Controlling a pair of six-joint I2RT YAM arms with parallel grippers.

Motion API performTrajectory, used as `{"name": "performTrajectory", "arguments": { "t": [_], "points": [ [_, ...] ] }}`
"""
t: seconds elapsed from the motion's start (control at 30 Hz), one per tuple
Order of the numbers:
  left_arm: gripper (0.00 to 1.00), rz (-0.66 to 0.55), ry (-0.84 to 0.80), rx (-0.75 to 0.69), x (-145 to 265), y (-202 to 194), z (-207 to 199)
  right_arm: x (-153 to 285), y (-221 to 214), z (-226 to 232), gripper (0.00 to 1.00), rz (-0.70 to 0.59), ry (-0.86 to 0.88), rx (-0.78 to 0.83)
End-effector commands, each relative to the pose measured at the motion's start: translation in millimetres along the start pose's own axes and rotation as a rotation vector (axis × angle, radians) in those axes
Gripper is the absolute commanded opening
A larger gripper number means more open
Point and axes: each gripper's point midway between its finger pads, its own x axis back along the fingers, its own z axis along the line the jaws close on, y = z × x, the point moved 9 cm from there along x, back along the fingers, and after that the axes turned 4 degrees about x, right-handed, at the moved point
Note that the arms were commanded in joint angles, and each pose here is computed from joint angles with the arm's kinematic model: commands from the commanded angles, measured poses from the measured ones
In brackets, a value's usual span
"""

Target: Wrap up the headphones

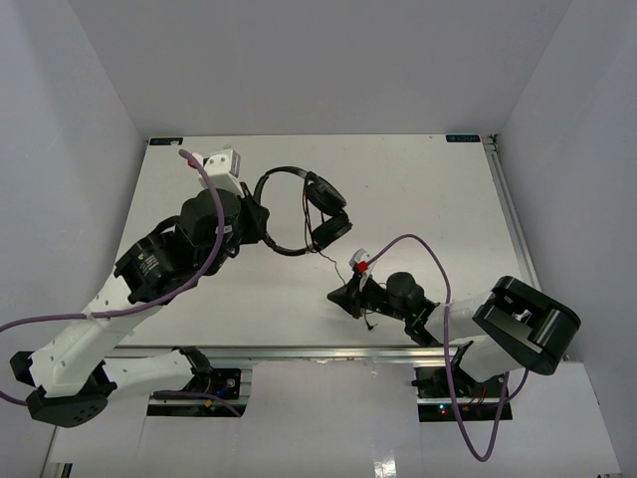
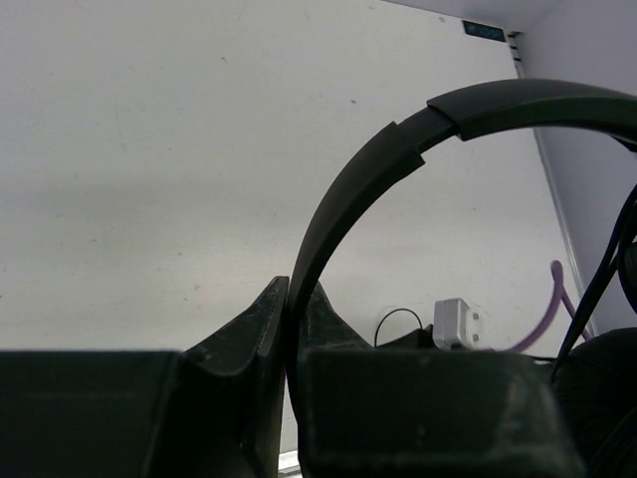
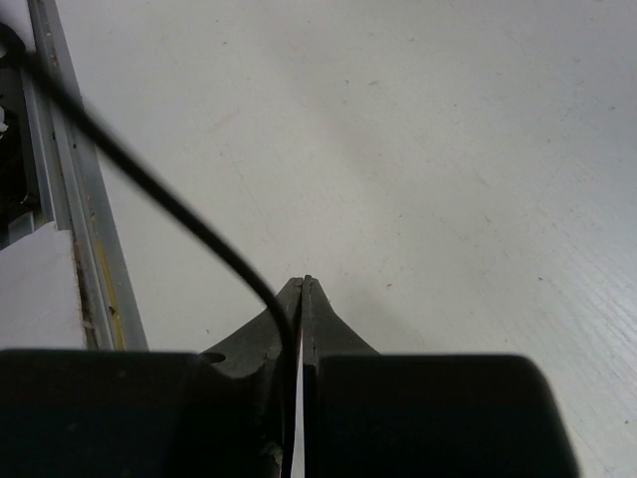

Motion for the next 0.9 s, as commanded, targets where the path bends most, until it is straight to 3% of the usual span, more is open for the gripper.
{"name": "performTrajectory", "arguments": {
  "t": [0.0,0.17,0.5,0.7,0.87],
  "points": [
    [0.0,0.102,-0.317,-0.084,13.2,-5.8,-20.2,2.7,19.2,-8.6,0.08,-0.067,-0.028,0.028],
    [0.0,0.288,-0.556,-0.295,14.4,-39.7,-20.8,9.1,45.9,-25.8,0.08,-0.067,-0.084,0.027],
    [0.0,0.486,-0.486,-0.533,-28.7,-106.4,9.0,44.5,111.0,-77.5,0.08,-0.054,-0.266,-0.013],
    [0.0,0.49,-0.275,-0.653,-59.7,-121.3,26.0,50.0,139.9,-82.9,0.08,0.007,-0.258,-0.035],
    [0.0,0.465,-0.236,-0.718,-74.9,-120.3,21.4,48.1,150.4,-80.0,0.08,0.049,-0.207,-0.043]
  ]
}}
